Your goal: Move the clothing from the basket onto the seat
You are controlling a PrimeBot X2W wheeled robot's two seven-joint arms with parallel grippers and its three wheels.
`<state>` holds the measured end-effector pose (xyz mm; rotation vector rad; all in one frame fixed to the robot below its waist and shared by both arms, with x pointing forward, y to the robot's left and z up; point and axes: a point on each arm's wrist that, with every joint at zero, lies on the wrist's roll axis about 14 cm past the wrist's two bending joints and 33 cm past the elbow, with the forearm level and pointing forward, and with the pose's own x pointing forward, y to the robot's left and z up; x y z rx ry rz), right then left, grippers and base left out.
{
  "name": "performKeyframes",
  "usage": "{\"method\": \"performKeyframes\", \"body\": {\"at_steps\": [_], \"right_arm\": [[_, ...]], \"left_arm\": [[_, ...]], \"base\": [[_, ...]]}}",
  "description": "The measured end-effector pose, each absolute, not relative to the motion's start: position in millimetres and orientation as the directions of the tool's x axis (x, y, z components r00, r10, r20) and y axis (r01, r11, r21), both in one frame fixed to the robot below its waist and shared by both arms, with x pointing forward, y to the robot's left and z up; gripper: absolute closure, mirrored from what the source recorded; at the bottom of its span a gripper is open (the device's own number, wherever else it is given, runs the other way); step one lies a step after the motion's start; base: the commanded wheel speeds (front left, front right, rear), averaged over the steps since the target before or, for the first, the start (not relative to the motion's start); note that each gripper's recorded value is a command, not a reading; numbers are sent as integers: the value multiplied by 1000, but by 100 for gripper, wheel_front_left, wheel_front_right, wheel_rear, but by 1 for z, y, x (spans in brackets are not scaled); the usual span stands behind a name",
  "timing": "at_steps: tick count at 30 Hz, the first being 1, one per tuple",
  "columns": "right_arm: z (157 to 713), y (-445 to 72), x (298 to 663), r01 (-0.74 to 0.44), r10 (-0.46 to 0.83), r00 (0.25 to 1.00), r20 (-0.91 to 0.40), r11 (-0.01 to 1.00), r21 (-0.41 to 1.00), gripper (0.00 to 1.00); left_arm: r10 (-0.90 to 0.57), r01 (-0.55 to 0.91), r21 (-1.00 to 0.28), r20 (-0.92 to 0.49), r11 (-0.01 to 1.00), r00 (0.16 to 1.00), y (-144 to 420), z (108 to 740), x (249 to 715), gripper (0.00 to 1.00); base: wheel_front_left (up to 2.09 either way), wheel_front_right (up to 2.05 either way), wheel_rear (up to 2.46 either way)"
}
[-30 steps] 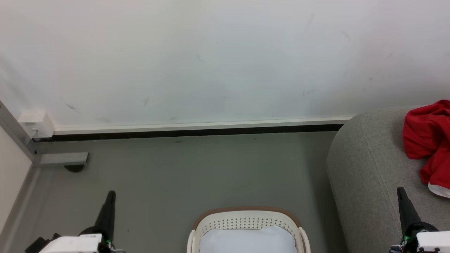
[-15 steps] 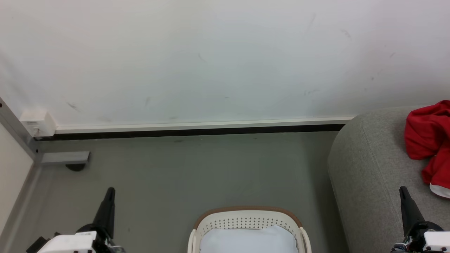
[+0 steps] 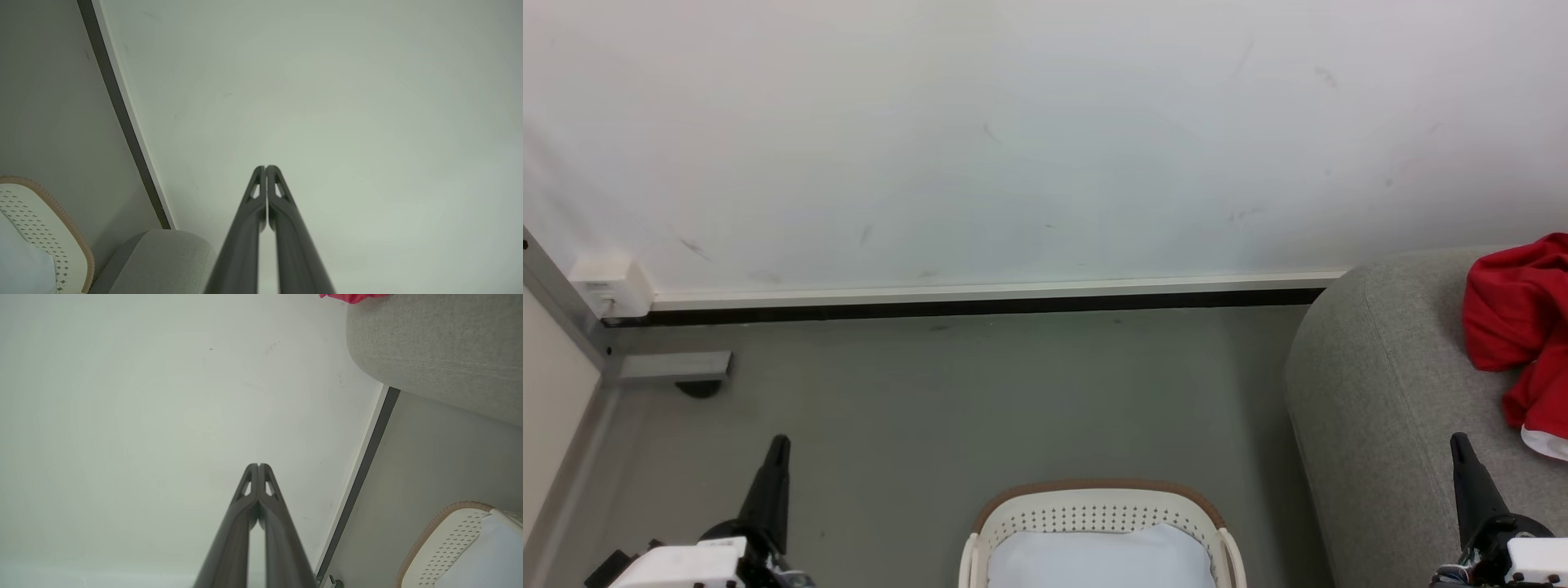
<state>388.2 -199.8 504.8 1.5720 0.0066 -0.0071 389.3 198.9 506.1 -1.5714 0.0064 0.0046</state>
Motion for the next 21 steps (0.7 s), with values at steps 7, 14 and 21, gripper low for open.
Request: {"method": "performKeyframes", "body": {"at_steps": [7,14,21], "right_arm": [[505,-200,388,9,0,1000,-9,-2,1000,100],[505,-200,388,8,1,1000,-8,-3,1000,100],[505,-200,388,8,0,1000,-8,-4,1000,100]], "left_arm": [[-1,-7,-1000,-7,-1,1000,199,506,389,100],[-1,-7,-1000,-7,0,1000,199,506,389,100],[-1,-7,-1000,-7,0,1000,199,506,389,100]], "base": [[0,0,0],[0,0,0],[0,0,0]]}}
